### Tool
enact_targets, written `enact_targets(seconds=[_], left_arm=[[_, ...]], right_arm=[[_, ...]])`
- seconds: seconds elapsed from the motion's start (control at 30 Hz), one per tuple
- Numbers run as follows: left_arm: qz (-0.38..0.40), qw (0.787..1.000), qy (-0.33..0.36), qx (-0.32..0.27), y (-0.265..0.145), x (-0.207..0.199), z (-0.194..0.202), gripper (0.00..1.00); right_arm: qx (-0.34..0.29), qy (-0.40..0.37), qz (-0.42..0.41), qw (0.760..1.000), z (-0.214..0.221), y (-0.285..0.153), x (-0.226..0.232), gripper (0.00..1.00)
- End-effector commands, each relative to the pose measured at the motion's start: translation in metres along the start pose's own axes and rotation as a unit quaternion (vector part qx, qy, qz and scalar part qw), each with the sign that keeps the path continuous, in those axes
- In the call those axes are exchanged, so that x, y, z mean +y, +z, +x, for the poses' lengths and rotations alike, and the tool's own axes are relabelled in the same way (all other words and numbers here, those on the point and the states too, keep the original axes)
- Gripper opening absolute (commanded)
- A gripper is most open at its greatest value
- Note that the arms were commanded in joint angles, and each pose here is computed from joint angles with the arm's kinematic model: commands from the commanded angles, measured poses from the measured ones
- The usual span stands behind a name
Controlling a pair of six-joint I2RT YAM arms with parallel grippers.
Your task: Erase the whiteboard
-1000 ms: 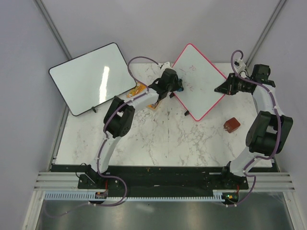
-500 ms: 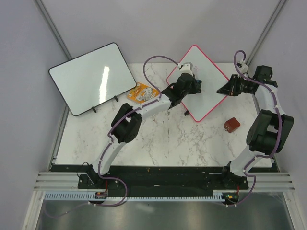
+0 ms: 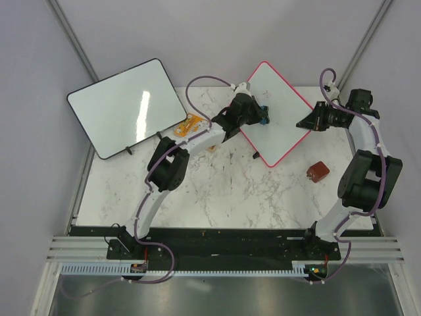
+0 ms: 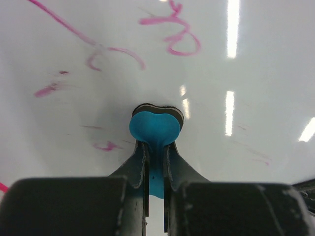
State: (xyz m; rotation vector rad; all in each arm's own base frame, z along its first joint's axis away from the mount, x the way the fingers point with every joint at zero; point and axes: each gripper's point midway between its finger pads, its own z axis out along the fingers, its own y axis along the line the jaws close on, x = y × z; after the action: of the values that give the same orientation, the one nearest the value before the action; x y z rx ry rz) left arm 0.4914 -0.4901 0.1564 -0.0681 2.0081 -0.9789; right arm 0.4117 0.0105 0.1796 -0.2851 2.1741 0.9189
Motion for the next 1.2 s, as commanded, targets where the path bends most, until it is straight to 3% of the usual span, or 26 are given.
enact_targets(seconds=[0.0, 0.17, 0.5, 0.7, 0.87, 1.17], left_arm=[[-0.126, 0.991, -0.037, 0.032, 0.004, 0.104, 0.021, 0.02], [-0.117, 0.991, -0.034, 0.062, 0.004, 0.098, 0.053, 0.02], [0.019, 0.992, 0.044, 0.121, -0.025, -0.040, 0.153, 0.02], [0.060, 0.985, 0.049, 0.155, -0.043, -0.073, 0.194, 0.02], [0.025, 0.990, 0.043, 0.128, -0.033, -0.051, 0.173, 0.02], [-0.110, 0.992, -0.018, 0.065, -0.016, 0.082, 0.079, 0.02]], right_arm=[[0.068, -0.090, -0.025, 0.993, 0.039, 0.027, 0.003, 0.00], [0.070, -0.090, -0.025, 0.993, 0.041, 0.027, 0.003, 0.00], [0.070, -0.091, -0.026, 0.993, 0.040, 0.026, 0.004, 0.00], [0.069, -0.093, -0.025, 0.993, 0.039, 0.026, 0.005, 0.00], [0.068, -0.093, -0.025, 0.993, 0.039, 0.025, 0.005, 0.00], [0.068, -0.094, -0.025, 0.993, 0.039, 0.025, 0.005, 0.00]])
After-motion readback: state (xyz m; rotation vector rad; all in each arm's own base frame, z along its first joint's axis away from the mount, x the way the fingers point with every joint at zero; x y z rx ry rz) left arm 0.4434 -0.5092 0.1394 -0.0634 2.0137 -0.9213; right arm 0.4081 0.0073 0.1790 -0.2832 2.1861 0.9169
